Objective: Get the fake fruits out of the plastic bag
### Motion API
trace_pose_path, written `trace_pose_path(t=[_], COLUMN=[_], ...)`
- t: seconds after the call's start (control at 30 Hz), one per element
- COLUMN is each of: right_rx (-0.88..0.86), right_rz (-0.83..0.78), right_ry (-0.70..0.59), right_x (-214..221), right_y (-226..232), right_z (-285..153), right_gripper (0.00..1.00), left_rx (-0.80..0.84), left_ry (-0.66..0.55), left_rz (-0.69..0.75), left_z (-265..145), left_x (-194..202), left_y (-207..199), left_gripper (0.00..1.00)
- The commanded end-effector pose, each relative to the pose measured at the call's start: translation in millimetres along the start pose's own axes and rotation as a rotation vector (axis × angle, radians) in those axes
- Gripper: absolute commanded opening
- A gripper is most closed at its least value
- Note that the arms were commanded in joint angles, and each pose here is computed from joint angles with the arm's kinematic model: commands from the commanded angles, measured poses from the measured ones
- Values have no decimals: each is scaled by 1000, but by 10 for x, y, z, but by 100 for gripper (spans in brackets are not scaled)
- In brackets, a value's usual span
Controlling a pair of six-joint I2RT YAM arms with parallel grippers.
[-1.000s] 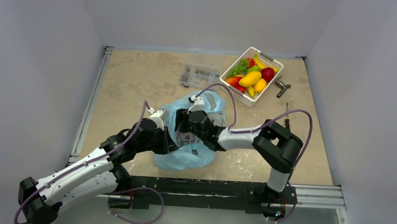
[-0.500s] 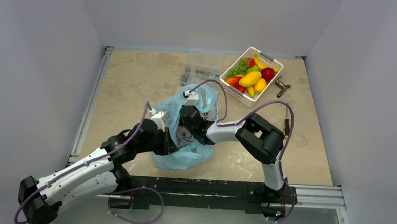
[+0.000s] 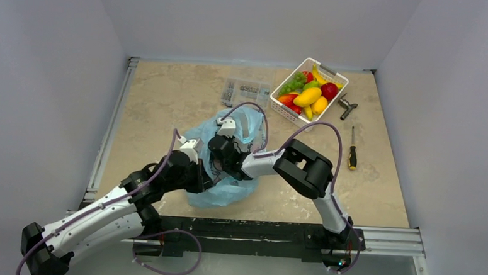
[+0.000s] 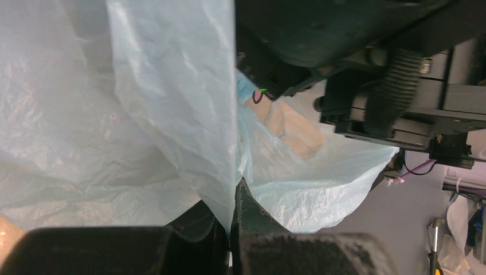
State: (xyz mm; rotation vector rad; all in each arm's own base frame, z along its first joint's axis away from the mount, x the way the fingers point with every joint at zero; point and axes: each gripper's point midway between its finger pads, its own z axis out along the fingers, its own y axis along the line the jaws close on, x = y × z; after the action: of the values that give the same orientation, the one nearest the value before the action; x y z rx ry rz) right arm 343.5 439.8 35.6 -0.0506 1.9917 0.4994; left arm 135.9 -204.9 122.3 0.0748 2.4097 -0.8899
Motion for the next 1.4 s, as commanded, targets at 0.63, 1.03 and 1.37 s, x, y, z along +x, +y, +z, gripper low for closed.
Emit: trace_pose_path(t=[0.63, 1.03, 1.37], right_rx=[-446, -826, -595], right_rz=[-40, -241, -176], right_ry=[192, 448, 509], right_x=[-323, -350, -290], right_y=[70, 396, -78], right_z=[-1635, -2535, -2115], right_gripper=[0, 0, 0], left_rx=[-220, -238, -127], left_ry=[-119, -141, -285], left_rz=[-47, -21, -44], left_z=[100, 152, -116], left_x=[-81, -231, -424], left_y=[488, 422, 276], left_gripper=[0, 0, 0])
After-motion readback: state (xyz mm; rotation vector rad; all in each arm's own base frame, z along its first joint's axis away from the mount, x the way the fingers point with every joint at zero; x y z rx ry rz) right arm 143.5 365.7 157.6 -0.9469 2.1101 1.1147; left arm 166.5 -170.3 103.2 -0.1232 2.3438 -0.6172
